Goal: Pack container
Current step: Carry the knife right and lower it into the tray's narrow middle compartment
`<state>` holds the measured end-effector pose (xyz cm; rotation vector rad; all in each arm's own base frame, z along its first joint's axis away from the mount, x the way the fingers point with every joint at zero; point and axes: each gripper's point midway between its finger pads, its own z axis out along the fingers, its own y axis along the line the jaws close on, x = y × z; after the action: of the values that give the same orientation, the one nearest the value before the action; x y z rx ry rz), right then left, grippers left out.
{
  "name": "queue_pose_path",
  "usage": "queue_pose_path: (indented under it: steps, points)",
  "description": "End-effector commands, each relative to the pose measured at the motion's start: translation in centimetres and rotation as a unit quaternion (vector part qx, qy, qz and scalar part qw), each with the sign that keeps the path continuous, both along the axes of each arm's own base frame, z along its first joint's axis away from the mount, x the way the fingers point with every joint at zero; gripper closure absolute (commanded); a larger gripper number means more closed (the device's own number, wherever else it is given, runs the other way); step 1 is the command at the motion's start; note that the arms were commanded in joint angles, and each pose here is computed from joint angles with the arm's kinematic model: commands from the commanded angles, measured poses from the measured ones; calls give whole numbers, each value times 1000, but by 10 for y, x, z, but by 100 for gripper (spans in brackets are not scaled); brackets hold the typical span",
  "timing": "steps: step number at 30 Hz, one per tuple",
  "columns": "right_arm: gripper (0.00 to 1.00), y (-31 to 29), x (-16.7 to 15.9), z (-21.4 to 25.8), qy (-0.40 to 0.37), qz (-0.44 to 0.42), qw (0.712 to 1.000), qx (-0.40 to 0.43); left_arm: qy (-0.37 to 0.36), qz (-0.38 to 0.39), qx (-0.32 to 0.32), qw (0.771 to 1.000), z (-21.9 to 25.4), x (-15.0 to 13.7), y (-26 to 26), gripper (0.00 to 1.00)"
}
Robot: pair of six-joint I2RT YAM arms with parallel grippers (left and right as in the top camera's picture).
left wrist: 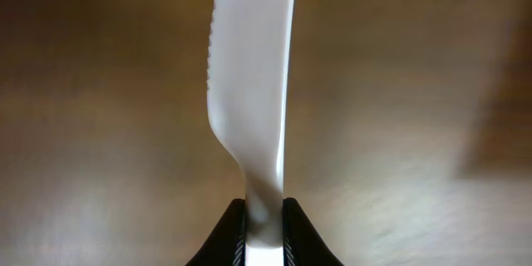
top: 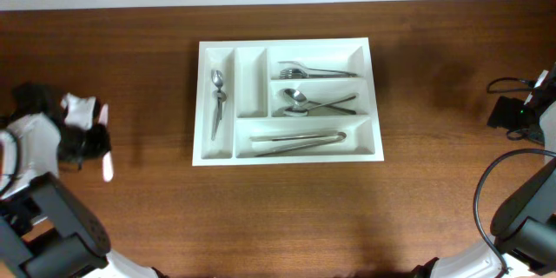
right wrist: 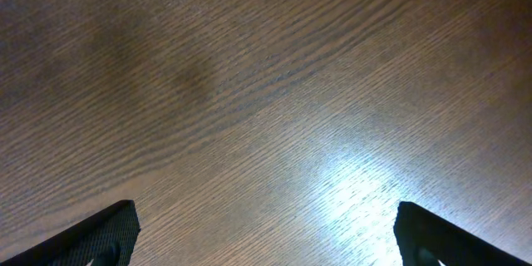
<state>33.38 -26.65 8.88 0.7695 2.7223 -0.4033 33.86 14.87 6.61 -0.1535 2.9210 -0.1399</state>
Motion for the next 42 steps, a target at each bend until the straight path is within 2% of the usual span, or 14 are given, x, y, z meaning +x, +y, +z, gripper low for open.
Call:
queue_pose_path:
  steps: [1, 10, 15, 21, 26, 33, 38, 42]
  points:
    - [1, 2, -1, 2, 0, 3, 1000, -2, -34, -27, -6, 999, 21, 35, -34, 88]
    - [2, 2, -1, 2, 0, 3, 1000, -2, -117, -127, -4, 985, 61, 99, -146, 88]
    - [1, 2, -1, 2, -1, 3, 1000, -2, -164, -182, -8, 969, 72, 118, -205, 89]
    - [1, 2, -1, 2, -1, 3, 1000, -2, -218, -183, -27, 958, 87, 137, -246, 89]
    - [1, 2, -1, 2, -1, 3, 1000, -2, -235, -175, -40, 955, 88, 145, -263, 88]
    - [1, 2, -1, 2, 0, 3, 1000, -2, -196, -112, -98, 969, 68, 142, -290, 88]
    - [1, 2, -1, 2, 0, 3, 1000, -2, -201, -131, -106, 965, 70, 137, -317, 88]
    - [1, 2, -1, 2, 0, 3, 1000, -2, -196, -117, -99, 969, 66, 135, -326, 88]
